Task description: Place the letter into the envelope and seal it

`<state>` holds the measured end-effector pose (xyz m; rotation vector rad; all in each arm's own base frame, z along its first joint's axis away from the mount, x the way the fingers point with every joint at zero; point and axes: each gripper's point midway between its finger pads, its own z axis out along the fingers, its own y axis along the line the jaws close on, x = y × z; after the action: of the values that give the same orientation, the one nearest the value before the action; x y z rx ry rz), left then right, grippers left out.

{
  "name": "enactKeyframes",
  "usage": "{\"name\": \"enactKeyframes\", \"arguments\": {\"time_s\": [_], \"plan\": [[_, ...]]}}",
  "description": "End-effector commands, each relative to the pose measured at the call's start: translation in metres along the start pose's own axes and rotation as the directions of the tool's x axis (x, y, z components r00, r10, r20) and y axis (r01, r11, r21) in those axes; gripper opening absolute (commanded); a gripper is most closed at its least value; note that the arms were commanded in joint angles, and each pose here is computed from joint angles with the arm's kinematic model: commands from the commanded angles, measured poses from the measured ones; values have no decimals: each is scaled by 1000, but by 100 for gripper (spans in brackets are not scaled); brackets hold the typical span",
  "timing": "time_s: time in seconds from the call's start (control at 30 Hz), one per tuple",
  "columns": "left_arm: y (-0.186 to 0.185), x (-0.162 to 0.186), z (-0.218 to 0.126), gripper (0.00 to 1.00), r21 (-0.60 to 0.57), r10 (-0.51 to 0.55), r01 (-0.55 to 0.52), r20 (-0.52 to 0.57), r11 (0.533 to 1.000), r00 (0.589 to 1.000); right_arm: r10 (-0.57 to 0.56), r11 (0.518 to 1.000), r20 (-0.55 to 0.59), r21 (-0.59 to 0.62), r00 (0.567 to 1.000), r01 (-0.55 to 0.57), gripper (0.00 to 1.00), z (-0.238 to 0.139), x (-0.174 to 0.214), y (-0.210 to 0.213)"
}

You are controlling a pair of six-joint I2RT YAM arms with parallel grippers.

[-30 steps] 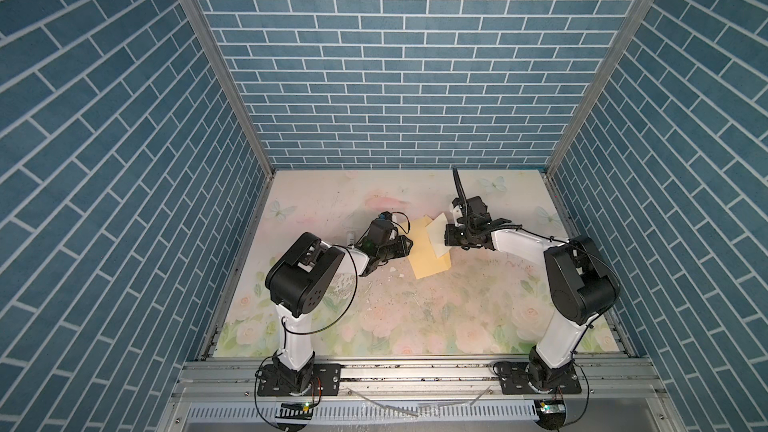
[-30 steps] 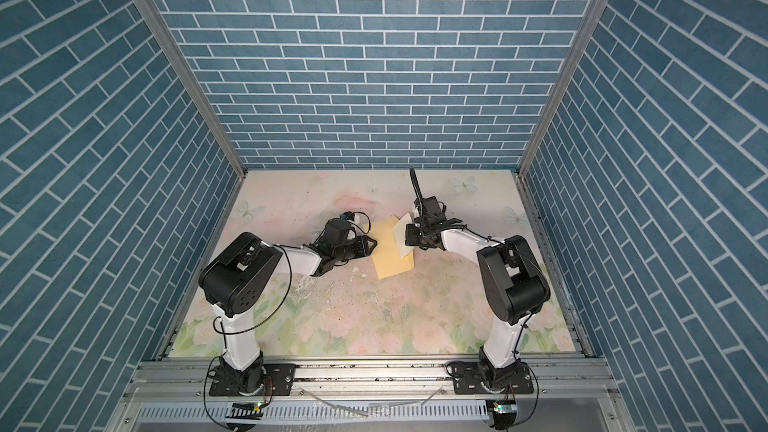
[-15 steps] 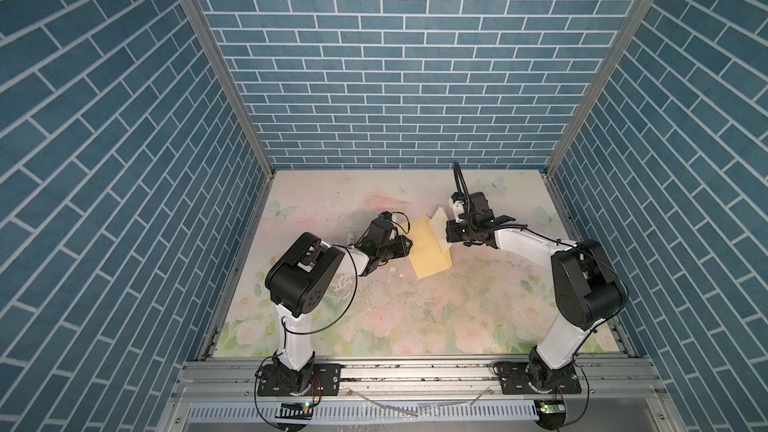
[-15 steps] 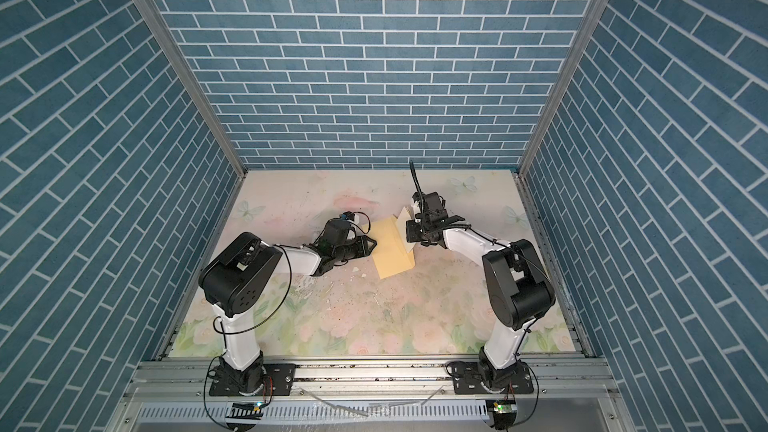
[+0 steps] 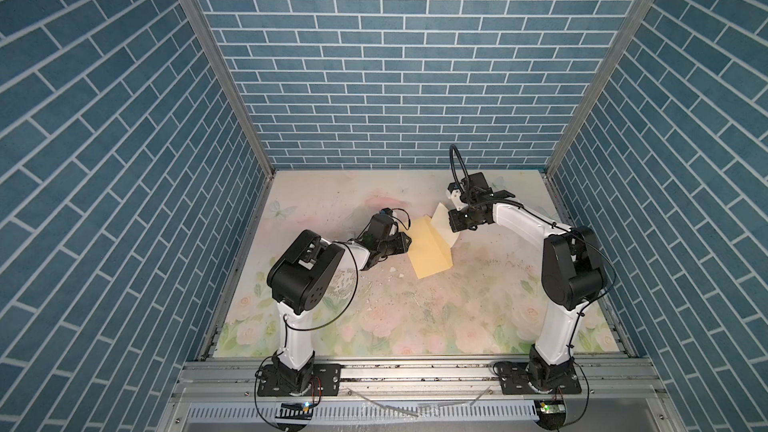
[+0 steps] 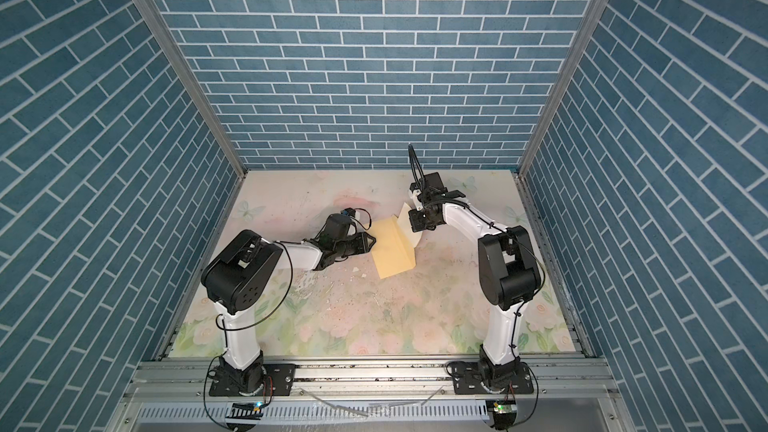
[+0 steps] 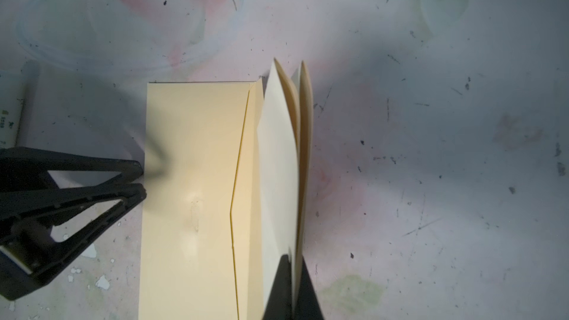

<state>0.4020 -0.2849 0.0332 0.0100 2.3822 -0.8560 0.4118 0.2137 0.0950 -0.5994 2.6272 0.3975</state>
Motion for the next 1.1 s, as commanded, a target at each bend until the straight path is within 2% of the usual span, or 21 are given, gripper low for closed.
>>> {"name": "enactKeyframes", "arguments": {"time_s": [0.0, 0.17, 0.57, 1.07], "plan": [[9, 3, 6, 38, -32, 17, -18, -30, 999, 999, -43, 998, -65, -46, 997, 40, 0, -5, 10, 3], [11, 0, 12, 36, -40, 25, -27, -39, 999, 999, -44, 998, -123, -38, 991, 39, 0, 0, 21, -3], [13, -1, 25, 34, -50, 29, -32, -60, 998, 998, -33, 999, -162, -16, 986, 31, 0, 12, 24, -11], [18, 4, 37, 33, -52, 19, -23, -81, 998, 997, -26, 999, -52, -32, 998, 24, 0, 34, 18, -12]]}}
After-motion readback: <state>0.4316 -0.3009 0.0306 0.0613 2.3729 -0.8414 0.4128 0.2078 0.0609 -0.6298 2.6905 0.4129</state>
